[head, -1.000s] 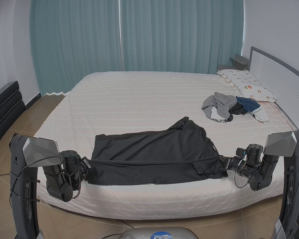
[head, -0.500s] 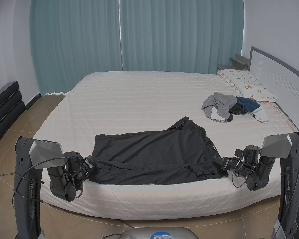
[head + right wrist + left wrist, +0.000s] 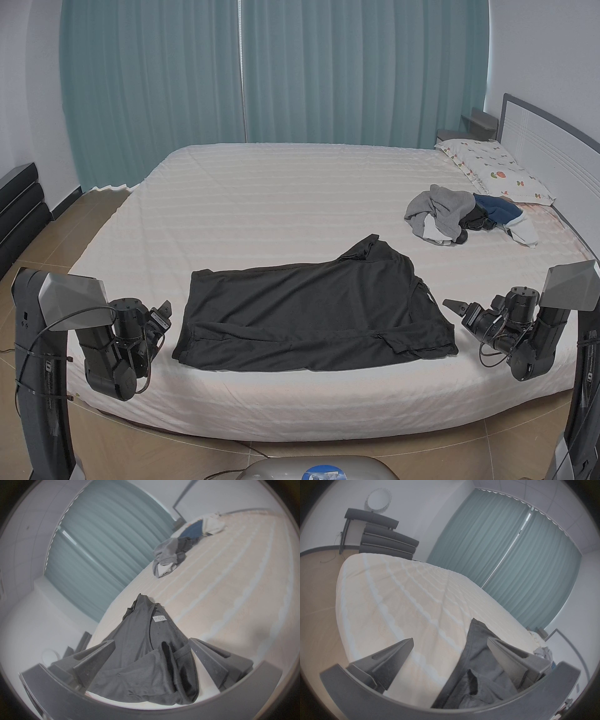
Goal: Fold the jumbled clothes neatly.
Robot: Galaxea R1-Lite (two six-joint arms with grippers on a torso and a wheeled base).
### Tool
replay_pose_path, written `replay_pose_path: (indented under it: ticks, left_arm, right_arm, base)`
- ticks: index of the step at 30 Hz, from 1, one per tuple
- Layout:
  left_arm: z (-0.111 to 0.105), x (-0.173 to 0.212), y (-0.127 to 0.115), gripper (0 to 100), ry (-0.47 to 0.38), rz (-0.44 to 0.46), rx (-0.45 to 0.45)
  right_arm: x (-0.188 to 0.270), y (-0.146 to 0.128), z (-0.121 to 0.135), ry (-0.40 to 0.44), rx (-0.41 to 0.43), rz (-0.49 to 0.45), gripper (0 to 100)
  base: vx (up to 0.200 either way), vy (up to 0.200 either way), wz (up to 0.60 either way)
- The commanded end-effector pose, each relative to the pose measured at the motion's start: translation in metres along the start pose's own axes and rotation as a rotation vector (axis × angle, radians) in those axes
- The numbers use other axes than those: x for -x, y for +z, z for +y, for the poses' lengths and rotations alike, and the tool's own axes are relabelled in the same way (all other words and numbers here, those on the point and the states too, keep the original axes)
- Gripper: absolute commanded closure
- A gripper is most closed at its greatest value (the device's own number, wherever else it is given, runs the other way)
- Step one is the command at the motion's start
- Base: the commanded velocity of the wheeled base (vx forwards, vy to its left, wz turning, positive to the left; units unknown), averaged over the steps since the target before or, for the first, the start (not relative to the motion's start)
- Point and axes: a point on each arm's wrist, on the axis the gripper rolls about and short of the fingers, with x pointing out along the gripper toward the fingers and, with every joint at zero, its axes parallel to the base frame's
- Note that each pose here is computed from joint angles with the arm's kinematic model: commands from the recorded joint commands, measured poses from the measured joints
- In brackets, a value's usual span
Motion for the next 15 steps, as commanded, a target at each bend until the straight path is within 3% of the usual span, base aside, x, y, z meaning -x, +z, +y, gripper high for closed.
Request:
replay_pose_path:
  ticks: [1,4,7,13,15]
  left_arm:
    - [-0.007,0.017,0.018,0,-0.045,0.003,0.076]
    - [-0.005,0.021,0.016,0,-0.058,0.038,0.086]
    - [-0.002,0.027,0.012,0,-0.079,0.097,0.088]
    - [-0.003,0.028,0.012,0,-0.099,0.117,0.088]
    - [-0.004,0.029,0.012,0,-0.129,0.149,0.088]
  right_arm:
    - [0.014,0.008,0.004,0.001,-0.12,-0.02,0]
    - [0.013,0.006,0.002,0.002,-0.137,-0.02,0]
    - [0.013,0.003,0.001,-0.003,-0.142,-0.01,0]
    - [0.012,-0.001,-0.002,-0.009,-0.144,0.004,0]
    - [0.012,-0.001,-0.002,-0.009,-0.145,0.006,0]
  base:
    - [0.0,0.0,0.0]
    - [0.0,0.0,0.0]
    - [0.2,0.0,0.0]
    - [0.2,0.0,0.0]
    - [0.0,0.0,0.0]
